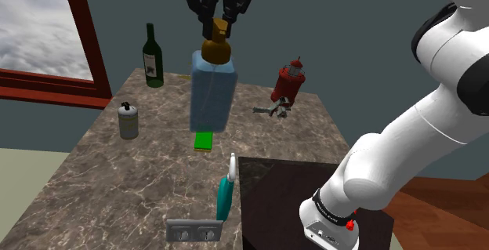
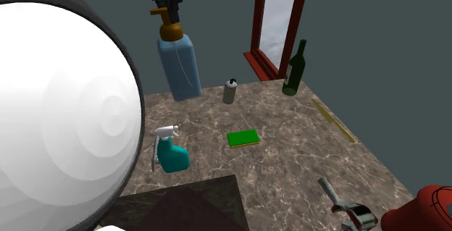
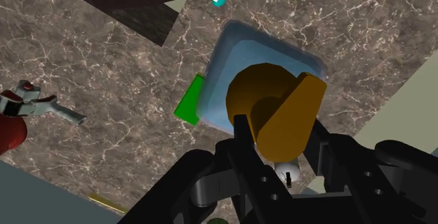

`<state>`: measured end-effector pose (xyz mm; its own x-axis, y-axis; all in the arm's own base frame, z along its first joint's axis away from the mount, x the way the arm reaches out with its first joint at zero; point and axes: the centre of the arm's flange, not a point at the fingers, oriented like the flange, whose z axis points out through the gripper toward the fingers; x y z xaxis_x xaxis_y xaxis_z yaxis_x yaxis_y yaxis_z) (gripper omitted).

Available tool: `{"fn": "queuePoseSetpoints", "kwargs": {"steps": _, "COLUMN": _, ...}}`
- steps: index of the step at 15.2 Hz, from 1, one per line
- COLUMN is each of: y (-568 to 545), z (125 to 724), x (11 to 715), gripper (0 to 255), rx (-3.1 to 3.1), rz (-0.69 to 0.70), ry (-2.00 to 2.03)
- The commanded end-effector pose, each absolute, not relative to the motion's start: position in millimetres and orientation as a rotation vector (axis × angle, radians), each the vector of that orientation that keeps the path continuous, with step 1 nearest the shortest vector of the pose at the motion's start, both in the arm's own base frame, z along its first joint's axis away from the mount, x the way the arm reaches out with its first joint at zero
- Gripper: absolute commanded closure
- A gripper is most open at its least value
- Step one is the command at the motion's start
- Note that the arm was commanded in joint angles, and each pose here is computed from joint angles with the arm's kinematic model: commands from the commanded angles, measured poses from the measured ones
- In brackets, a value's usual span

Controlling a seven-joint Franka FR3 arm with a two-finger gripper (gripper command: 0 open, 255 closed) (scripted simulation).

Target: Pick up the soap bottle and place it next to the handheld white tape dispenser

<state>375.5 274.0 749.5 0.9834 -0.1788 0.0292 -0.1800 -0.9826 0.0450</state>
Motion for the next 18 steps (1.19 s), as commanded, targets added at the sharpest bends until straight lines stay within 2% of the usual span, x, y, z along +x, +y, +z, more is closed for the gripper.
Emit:
{"fn": "queuePoseSetpoints", "kwargs": {"steps": 1, "y": 273.7, "z": 759.7, "x": 375.0, "gripper": 255, "rx": 3.081, "rz": 0.039, "ry": -0.279}}
{"fn": "queuePoseSetpoints", "kwargs": {"steps": 18, "y": 53.1, "z": 760.8, "x": 416.4, "gripper": 255, "rx": 3.081, "rz": 0.039, "ry": -0.279}}
